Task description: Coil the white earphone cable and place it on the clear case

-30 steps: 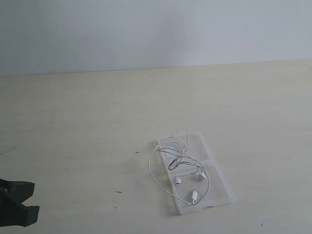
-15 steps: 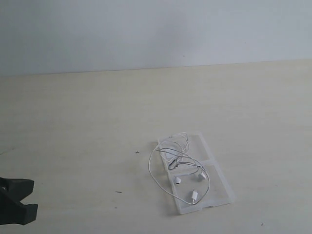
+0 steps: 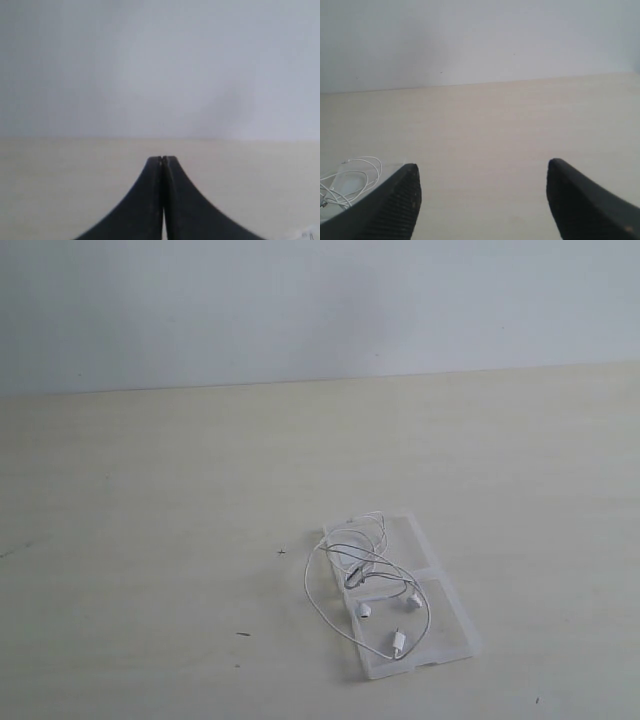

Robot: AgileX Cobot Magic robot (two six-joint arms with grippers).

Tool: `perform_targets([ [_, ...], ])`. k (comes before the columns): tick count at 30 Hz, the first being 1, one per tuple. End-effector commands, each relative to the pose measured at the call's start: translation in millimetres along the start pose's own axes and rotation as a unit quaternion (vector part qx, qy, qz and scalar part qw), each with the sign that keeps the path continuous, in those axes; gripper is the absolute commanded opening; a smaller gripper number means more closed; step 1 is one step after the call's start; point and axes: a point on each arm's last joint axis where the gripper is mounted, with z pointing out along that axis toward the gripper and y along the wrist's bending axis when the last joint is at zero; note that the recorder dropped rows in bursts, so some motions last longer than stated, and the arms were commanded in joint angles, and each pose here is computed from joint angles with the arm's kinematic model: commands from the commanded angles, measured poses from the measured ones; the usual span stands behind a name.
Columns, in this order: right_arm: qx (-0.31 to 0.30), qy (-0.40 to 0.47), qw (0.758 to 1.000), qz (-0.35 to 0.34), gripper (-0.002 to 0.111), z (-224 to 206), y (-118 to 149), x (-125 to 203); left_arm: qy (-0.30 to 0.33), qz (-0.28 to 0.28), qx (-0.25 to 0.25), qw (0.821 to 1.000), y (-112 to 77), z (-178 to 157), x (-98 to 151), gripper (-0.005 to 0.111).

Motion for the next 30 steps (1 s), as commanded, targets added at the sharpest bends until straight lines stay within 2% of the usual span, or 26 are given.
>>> perform_targets([
  [1,0.001,-0.002,1.000,0.002,0.067,-0.1,-0.1,1.1,-0.096,0.038,0.018,0.994,-12.1,-29.6,-10.2,0.000],
  [4,0.001,-0.002,1.000,0.002,0.067,-0.1,-0.1,1.1,-0.142,0.041,0.053,0.988,-16.4,-46.4,-14.0,0.000],
  [8,0.001,-0.002,1.000,0.002,0.067,-0.1,-0.1,1.1,-0.142,0.023,0.086,0.986,-15.5,-49.1,-14.7,0.000],
  [11,0.001,-0.002,1.000,0.002,0.067,-0.1,-0.1,1.1,-0.139,-0.021,0.112,0.984,-16.3,-49.9,-15.4,0.000],
  [14,0.001,-0.002,1.000,0.002,0.067,-0.1,-0.1,1.1,-0.137,-0.131,0.132,0.973,-16.7,-50.8,-17.6,0.000],
  [15,0.001,-0.002,1.000,0.002,0.067,-0.1,-0.1,1.1,-0.136,-0.185,0.143,0.963,-17.0,-51.2,-18.7,0.000],
  [18,0.001,-0.002,1.000,0.002,0.067,-0.1,-0.1,1.1,-0.129,-0.342,0.184,0.912,-19.2,-53.4,-23.0,0.000],
  [20,0.001,-0.002,1.000,0.002,0.067,-0.1,-0.1,1.1,-0.130,-0.391,0.193,0.891,-18.7,-54.0,-24.9,0.000],
  [21,0.001,-0.002,1.000,0.002,0.067,-0.1,-0.1,1.1,-0.133,-0.385,0.184,0.895,-17.5,-53.5,-24.6,0.000],
  [23,0.001,-0.002,1.000,0.002,0.067,-0.1,-0.1,1.1,-0.142,-0.319,0.136,0.927,-11.4,-51.2,-21.8,0.000],
  [25,0.001,-0.002,1.000,0.002,0.067,-0.1,-0.1,1.1,-0.140,-0.171,0.043,0.974,0.0,-48.1,-16.3,0.000],
  [26,0.001,-0.002,1.000,0.002,0.067,-0.1,-0.1,1.1,-0.130,-0.086,0.004,0.988,4.7,-47.2,-13.5,0.000],
  [28,0.001,-0.002,1.000,0.002,0.067,-0.1,-0.1,1.1,-0.075,0.048,-0.066,0.994,14.6,-46.0,-4.1,0.000],
  [30,0.001,-0.002,1.000,0.002,0.067,-0.1,-0.1,1.1,-0.019,0.131,-0.082,0.988,17.6,-45.5,4.6,0.000],
])
